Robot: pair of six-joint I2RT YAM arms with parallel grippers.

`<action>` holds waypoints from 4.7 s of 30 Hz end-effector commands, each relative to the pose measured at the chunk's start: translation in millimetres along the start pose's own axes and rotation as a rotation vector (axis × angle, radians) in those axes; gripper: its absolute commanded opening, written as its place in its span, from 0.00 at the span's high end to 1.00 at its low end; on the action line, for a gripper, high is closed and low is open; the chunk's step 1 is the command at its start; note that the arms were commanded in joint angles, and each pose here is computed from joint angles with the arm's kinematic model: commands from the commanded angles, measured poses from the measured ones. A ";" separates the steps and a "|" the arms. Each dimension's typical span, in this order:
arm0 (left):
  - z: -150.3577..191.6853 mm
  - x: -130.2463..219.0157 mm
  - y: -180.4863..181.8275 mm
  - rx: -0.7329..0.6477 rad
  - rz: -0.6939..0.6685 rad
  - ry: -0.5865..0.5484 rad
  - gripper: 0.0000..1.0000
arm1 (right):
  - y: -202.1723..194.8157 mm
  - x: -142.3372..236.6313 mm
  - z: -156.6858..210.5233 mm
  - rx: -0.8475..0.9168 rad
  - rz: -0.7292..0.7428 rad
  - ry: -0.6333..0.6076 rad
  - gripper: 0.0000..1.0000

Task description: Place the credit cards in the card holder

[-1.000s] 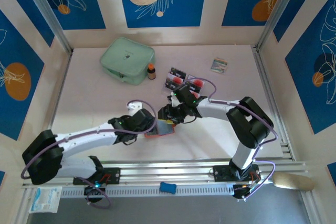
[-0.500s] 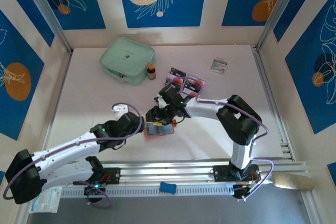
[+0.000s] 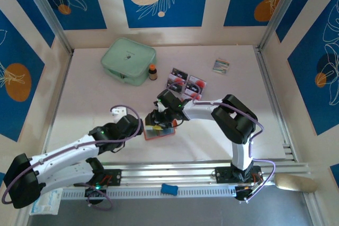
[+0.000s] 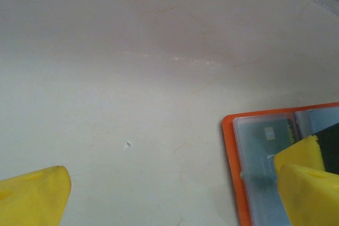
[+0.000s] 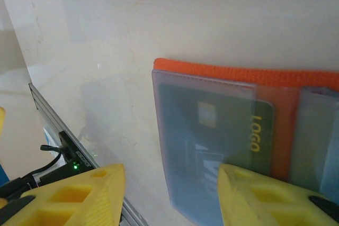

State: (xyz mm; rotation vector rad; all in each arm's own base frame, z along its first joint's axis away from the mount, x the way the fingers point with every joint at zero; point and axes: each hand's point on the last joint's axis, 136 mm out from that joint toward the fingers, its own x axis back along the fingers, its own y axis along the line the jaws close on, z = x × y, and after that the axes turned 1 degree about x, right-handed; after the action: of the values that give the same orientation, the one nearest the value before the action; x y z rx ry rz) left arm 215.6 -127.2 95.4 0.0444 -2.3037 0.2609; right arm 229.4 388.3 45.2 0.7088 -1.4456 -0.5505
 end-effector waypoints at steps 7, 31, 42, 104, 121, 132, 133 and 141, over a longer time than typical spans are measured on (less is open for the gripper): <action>-3.5 -9.2 -11.9 -0.015 -0.005 0.018 0.00 | 12.6 31.1 -7.5 -0.006 -0.062 -0.044 0.50; -11.6 -35.2 -67.6 -0.083 0.041 0.085 0.00 | -96.9 96.4 -11.7 0.122 0.522 -0.142 0.51; -5.4 -42.6 -75.5 -0.094 0.047 0.121 0.00 | -116.9 95.6 -14.1 0.094 0.576 -0.168 0.82; 2.2 -37.7 -56.2 -0.118 0.045 0.126 0.00 | -123.3 172.0 -117.3 0.562 0.992 -0.062 0.70; 5.2 -39.2 -54.1 -0.115 0.043 0.135 0.00 | -100.4 192.2 -122.9 0.574 0.950 -0.177 0.70; 5.5 -39.3 -54.3 -0.113 0.044 0.137 0.00 | -119.4 184.4 -125.8 0.539 0.951 -0.142 0.70; 5.3 -39.5 -54.0 -0.113 0.043 0.137 0.00 | -121.3 182.9 -126.1 0.536 0.950 -0.138 0.70; 6.7 -41.6 -53.0 -0.109 0.040 0.140 0.00 | -135.2 167.4 -122.3 0.517 0.943 -0.091 0.71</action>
State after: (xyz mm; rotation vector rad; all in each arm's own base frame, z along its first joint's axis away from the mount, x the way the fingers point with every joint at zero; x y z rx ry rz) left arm 244.4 -188.6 72.1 -0.0885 -2.1780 0.1570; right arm 378.5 187.4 77.0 0.3050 -1.8585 0.5586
